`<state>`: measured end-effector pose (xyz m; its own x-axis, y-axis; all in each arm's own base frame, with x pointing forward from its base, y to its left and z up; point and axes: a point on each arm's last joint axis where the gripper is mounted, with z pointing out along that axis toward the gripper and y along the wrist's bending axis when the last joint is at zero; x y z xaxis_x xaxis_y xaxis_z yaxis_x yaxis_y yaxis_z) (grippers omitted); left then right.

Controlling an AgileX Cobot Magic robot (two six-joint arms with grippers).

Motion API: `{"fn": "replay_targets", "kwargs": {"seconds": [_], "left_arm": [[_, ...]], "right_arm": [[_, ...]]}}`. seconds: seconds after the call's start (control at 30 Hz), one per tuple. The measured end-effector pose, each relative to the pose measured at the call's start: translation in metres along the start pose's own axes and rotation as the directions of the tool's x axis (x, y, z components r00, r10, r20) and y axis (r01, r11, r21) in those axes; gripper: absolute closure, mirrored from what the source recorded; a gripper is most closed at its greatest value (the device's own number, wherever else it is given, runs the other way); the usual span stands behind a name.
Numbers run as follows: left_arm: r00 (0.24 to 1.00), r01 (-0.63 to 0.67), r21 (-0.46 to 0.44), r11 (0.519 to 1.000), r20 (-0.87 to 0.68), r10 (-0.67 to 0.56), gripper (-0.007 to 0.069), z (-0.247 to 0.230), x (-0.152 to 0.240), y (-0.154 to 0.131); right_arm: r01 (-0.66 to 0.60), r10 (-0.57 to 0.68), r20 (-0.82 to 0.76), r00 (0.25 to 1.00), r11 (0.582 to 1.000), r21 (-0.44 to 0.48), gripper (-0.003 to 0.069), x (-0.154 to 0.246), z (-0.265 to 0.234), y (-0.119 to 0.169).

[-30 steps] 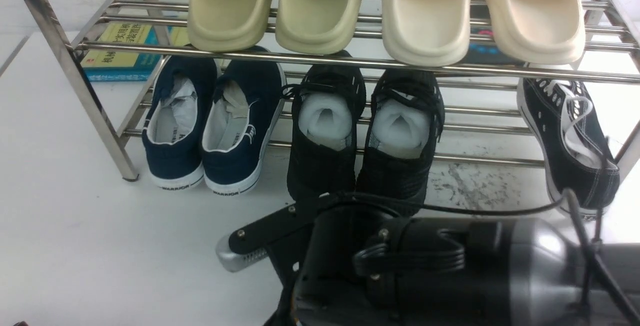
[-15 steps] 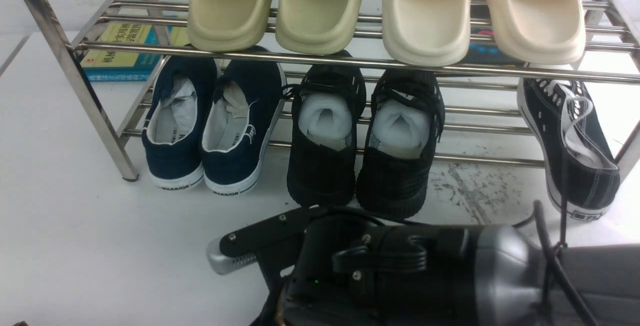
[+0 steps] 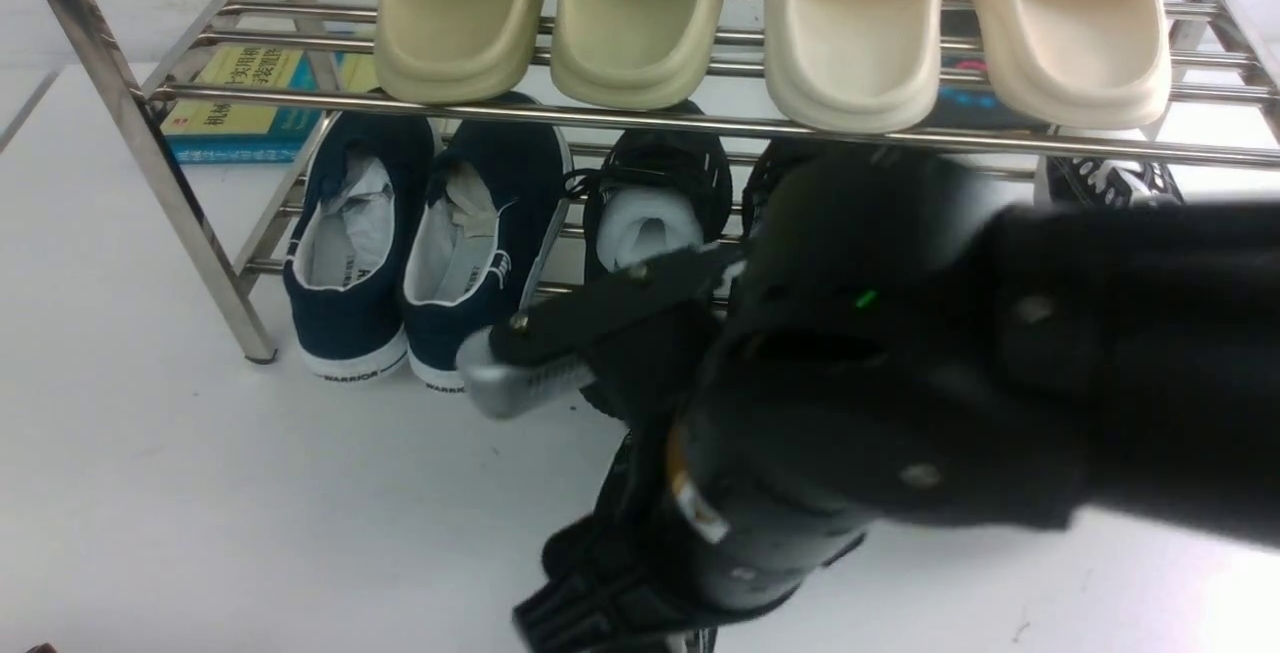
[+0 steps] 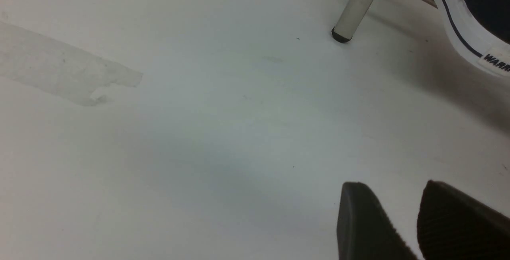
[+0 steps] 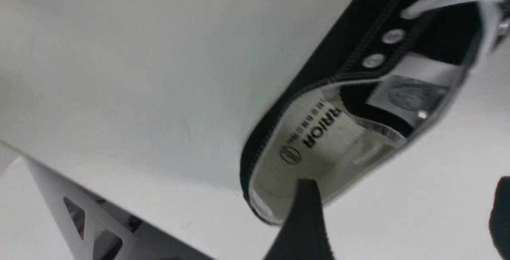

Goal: Take the shoes off the shelf with your hand on the white table.

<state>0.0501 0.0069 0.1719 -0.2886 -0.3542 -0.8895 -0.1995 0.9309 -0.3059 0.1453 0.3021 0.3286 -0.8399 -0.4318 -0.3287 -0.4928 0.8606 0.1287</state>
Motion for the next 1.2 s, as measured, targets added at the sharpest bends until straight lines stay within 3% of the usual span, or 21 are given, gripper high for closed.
{"fn": "replay_targets", "kwargs": {"seconds": [0.1, 0.27, 0.43, 0.53, 0.77, 0.87, 1.03, 1.2], "left_arm": [[1.0, 0.0, 0.0, 1.0, 0.0, 0.0, 0.0384, 0.0, 0.0, 0.0], [1.0, 0.0, 0.0, 1.0, 0.0, 0.0, 0.0384, 0.0, 0.0, 0.0], [1.0, 0.0, 0.0, 1.0, 0.0, 0.0, 0.0384, 0.0, 0.0, 0.0], [1.0, 0.0, 0.0, 1.0, 0.0, 0.0, 0.0384, 0.0, 0.0, 0.0], [1.0, 0.0, 0.0, 1.0, 0.0, 0.0, 0.0384, 0.0, 0.0, 0.0], [1.0, 0.0, 0.0, 1.0, 0.0, 0.0, 0.0384, 0.0, 0.0, 0.0], [1.0, 0.0, 0.0, 1.0, 0.0, 0.0, 0.0384, 0.0, 0.0, 0.0], [1.0, 0.0, 0.0, 1.0, 0.0, 0.0, 0.0384, 0.0, 0.0, 0.0]], "right_arm": [[0.031, -0.029, 0.09, 0.996, 0.999, -0.014, 0.0131, -0.001, -0.04, -0.009], [0.029, -0.031, 0.223, 0.974, 1.0, 0.011, 0.0286, 0.002, -0.083, -0.032], [-0.096, 0.075, 0.307, 0.949, 0.994, 0.053, 0.0635, -0.003, -0.108, -0.08], [-0.149, 0.115, 0.302, 0.947, 0.984, 0.094, 0.0671, 0.004, -0.106, -0.105], [-0.3, 0.247, 0.26, 0.934, 0.934, 0.193, 0.0649, 0.039, -0.093, -0.162], [-0.398, 0.349, 0.219, 0.911, 0.883, 0.249, 0.0581, 0.044, -0.077, -0.189], [-0.476, 0.435, 0.196, 0.879, 0.827, 0.301, 0.0393, 0.033, -0.057, -0.222], [-0.472, 0.442, 0.166, 0.882, 0.827, 0.306, 0.0182, 0.015, -0.028, -0.243]]}}
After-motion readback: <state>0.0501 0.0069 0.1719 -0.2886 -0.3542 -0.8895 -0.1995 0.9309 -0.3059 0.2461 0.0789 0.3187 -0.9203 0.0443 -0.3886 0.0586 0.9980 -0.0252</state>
